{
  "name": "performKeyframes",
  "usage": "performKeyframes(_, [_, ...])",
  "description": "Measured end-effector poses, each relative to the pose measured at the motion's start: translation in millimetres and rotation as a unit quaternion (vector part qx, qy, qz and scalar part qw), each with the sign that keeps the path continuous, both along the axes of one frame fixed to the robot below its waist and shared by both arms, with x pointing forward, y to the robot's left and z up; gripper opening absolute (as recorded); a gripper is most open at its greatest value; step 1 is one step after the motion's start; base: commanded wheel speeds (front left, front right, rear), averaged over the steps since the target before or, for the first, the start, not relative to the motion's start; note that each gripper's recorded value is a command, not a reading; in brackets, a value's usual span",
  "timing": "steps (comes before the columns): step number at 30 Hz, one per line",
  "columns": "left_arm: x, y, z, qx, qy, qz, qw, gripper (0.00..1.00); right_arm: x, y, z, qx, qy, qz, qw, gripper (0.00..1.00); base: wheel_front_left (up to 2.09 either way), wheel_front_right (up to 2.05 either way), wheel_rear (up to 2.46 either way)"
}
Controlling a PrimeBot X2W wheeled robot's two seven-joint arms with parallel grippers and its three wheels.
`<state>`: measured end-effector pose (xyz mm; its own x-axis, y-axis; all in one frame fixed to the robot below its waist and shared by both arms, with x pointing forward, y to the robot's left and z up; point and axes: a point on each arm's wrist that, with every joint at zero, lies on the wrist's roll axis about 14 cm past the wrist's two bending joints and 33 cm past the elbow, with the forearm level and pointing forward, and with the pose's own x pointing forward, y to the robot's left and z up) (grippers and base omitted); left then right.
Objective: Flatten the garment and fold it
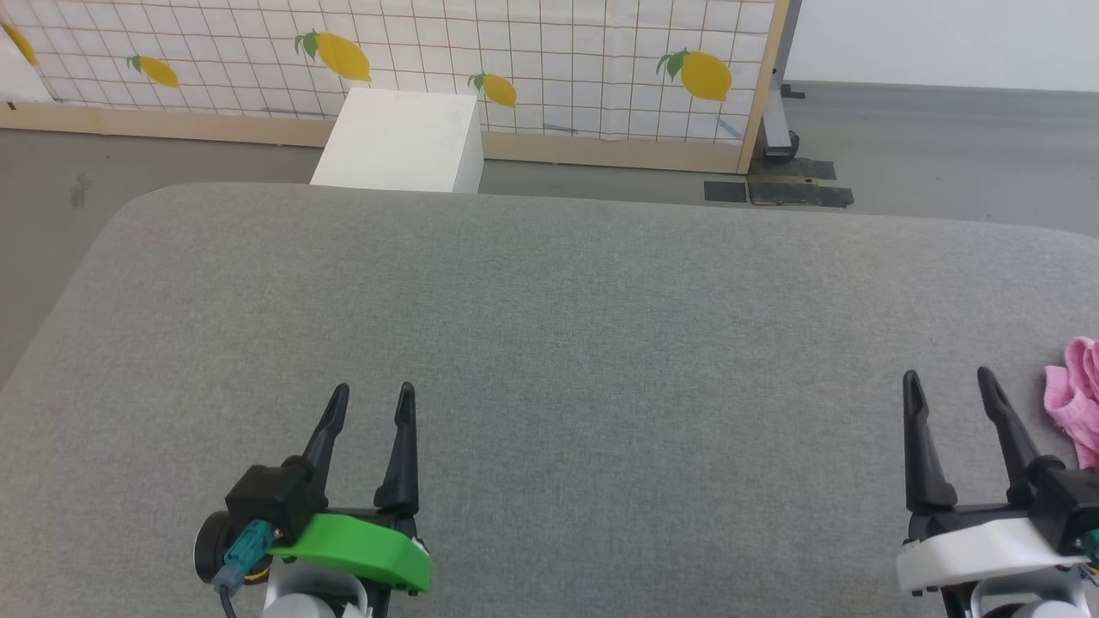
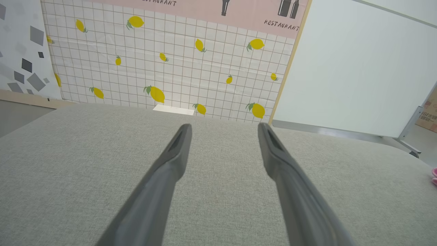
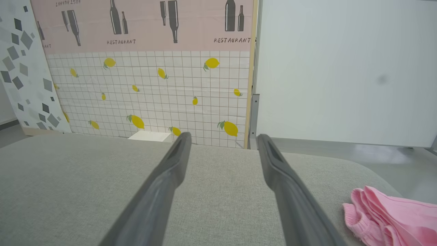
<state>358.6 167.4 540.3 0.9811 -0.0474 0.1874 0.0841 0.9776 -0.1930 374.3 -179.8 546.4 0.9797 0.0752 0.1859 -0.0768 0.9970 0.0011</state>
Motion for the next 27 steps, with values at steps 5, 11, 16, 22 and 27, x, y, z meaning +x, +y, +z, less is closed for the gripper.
performKeyframes(5, [-1,0,-2,0.000,0.004,0.002,1.000,1.00,-6,3,-8,0.007,0.012,0.005,1.000,1.00,0.00,0.00,0.00])
performKeyframes(11, [0,-1,-3,-0.002,0.004,0.000,1.000,1.00,-10,0,-8,0.018,0.012,0.002,1.000,1.00,0.00,0.00,0.00])
performKeyframes(16, [1,-1,-4,-0.007,0.006,0.000,1.000,1.00,-12,-2,-8,0.023,0.010,-0.001,1.000,1.00,0.00,0.00,0.00])
performKeyframes(22, [3,-3,-9,-0.009,0.014,-0.002,1.000,1.00,-11,-3,-11,0.030,0.013,-0.003,0.999,1.00,0.00,0.00,0.00])
performKeyframes(27, [5,-5,-11,-0.010,0.018,-0.005,1.000,1.00,-11,-4,-13,0.031,0.016,-0.004,0.999,1.00,0.00,0.00,0.00])
